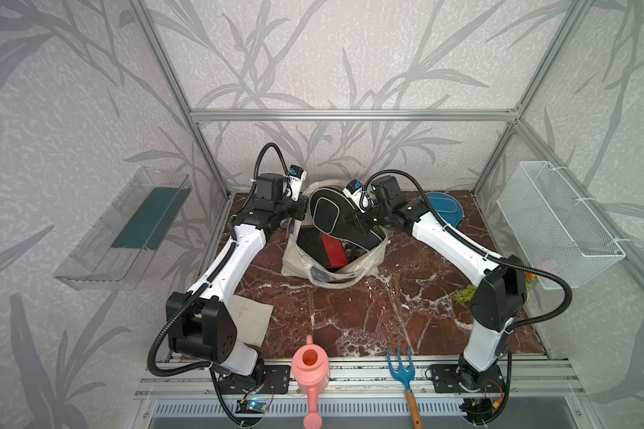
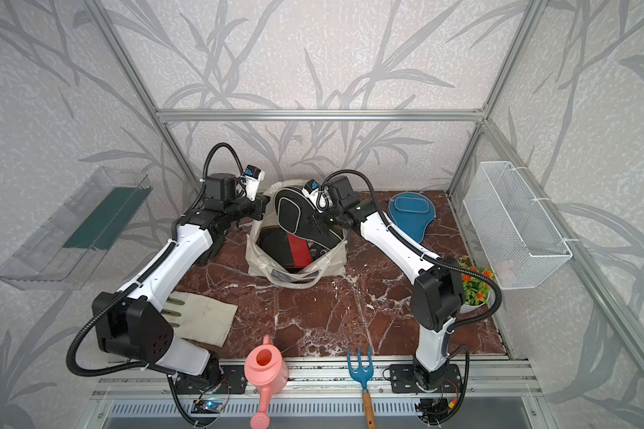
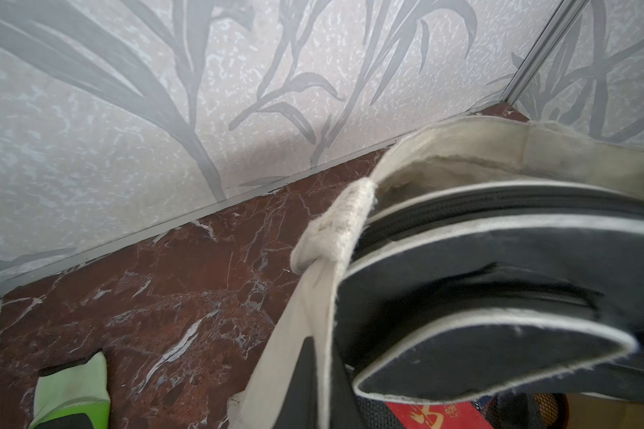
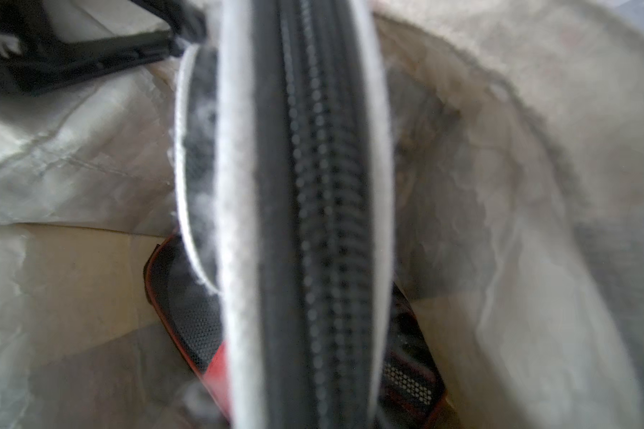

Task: Remove the ping pong set from the canvas bag
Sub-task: Pick up the ping pong set from the canvas bag, then place the ping pong set at the center of the board.

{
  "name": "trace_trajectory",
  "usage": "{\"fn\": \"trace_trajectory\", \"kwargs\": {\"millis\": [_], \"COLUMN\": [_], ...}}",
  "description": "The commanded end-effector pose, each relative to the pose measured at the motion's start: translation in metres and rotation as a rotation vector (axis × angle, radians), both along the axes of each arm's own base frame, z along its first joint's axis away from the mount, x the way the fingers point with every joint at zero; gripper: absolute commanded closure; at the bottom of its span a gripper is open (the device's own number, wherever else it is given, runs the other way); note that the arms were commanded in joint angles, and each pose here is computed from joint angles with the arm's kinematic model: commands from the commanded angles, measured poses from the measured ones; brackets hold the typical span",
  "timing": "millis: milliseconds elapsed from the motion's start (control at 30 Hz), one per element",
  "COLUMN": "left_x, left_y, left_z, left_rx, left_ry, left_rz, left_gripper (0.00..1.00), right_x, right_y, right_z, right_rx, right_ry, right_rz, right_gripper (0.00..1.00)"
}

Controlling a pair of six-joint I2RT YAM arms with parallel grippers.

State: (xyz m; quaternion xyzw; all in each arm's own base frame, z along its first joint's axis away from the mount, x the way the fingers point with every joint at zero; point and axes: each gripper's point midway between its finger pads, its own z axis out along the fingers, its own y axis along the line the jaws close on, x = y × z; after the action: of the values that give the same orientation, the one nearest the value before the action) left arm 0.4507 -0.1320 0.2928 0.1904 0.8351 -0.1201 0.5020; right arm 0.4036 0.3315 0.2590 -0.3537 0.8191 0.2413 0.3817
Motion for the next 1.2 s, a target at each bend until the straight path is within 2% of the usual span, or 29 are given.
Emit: {"fn": "trace_trajectory", "kwargs": {"millis": [0,367,500,600,833,967,1167], "left_x": [-0.005,-0.012,-0.012,-0.014,-0.017,-0.017,-0.017], "left_y": [0.001,0.004,0.005,0.004,0.006,0.006,0.005], "left_z": [0.039,0.040,0.039,0.041,0.043,0.043,0.040], "left_rx": [0.007,-0.011,-0.012,-0.018,-0.010,-0.006,-0.012], "left_ry": [-0.123,-0.128,-0.129,-0.136,-0.146,-0.148,-0.136], "left_rz": [0.001,0.019,0.021,0.020,0.021,0.022,0.015], "left_gripper": [1.00,1.00,1.00,1.00,1.00,1.00,1.00], "right_x": [-0.019,-0.048,-0.054,-0.049,-0.033,-0.026,0.009], "right_y": [-0.016,-0.058,-0.080,-0.111,-0.185,-0.199,-0.209], "right_z": [0.106,0.194,0.213,0.218,0.191,0.157,0.086], "right_rx": [0.124,0.192,0.192,0.171,0.136,0.134,0.223], "right_ry": [-0.188,-0.306,-0.326,-0.353,-0.356,-0.335,-0.187], "right_rz": [-0.023,-0.133,-0.189,-0.298,-0.561,-0.618,-0.677], "right_gripper": [1.00,1.00,1.00,1.00,1.00,1.00,1.00]}}
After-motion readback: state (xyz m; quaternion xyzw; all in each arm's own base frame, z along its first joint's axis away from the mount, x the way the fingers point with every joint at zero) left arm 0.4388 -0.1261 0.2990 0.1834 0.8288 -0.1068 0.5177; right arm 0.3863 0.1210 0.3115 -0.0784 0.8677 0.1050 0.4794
